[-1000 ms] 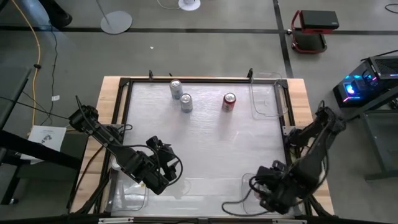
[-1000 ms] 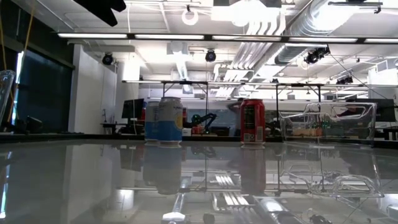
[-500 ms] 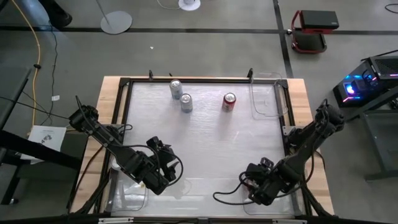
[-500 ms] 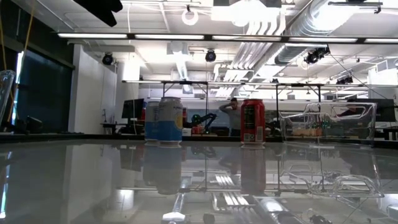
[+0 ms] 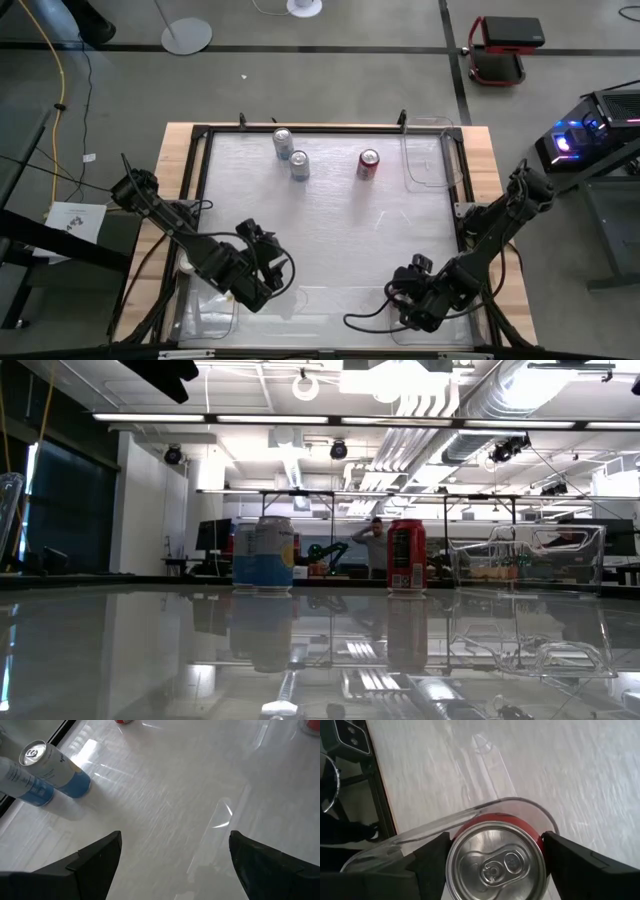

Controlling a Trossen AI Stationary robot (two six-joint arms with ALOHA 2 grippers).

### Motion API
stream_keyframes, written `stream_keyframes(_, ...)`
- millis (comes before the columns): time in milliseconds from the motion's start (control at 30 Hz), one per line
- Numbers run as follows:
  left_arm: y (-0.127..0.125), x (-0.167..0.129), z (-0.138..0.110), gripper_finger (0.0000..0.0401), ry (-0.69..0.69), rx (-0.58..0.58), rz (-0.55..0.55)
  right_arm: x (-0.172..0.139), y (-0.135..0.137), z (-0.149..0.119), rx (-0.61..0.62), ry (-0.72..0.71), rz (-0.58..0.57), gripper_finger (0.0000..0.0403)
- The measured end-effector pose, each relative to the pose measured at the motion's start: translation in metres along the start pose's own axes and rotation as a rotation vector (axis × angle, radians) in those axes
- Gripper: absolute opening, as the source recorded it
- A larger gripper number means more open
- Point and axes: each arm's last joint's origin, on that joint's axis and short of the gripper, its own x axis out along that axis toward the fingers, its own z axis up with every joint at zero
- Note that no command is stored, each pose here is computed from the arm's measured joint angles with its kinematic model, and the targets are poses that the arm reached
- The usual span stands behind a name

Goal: Sort soda cans
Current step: Put the left red-black soda can into the bottom right transparent bin, then put the red-black soda can into the bottom right transparent bin

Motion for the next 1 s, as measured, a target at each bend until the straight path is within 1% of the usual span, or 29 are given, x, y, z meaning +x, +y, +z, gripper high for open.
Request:
stream_keyframes(100,0.001,0.002,0.001,0.0346,0.005,0.010,0.004,0.001,0.000,0.000,-0.006,-0.005,-0.006,0.0294)
stream_keyframes(200,0.002,0.003,0.003,0.0346,0.010,0.014,0.005,0.001,-0.001,0.000,-0.008,-0.004,-0.008,0.0301)
stream_keyframes(400,0.003,0.004,0.003,0.0346,0.013,0.019,0.006,-0.002,0.001,0.000,-0.007,0.031,0.003,0.0304)
stream_keyframes(500,0.002,0.004,0.003,0.0346,0.021,0.019,0.000,-0.005,0.002,0.003,0.019,0.043,0.006,0.0305)
stream_keyframes(733,0.002,0.004,0.003,0.0346,0.022,0.015,-0.005,-0.016,0.004,0.008,0.026,0.047,-0.011,0.0306)
stream_keyframes(1000,0.002,0.004,0.003,0.0346,0.022,0.014,-0.007,-0.030,0.010,0.016,0.027,0.027,0.018,0.0307)
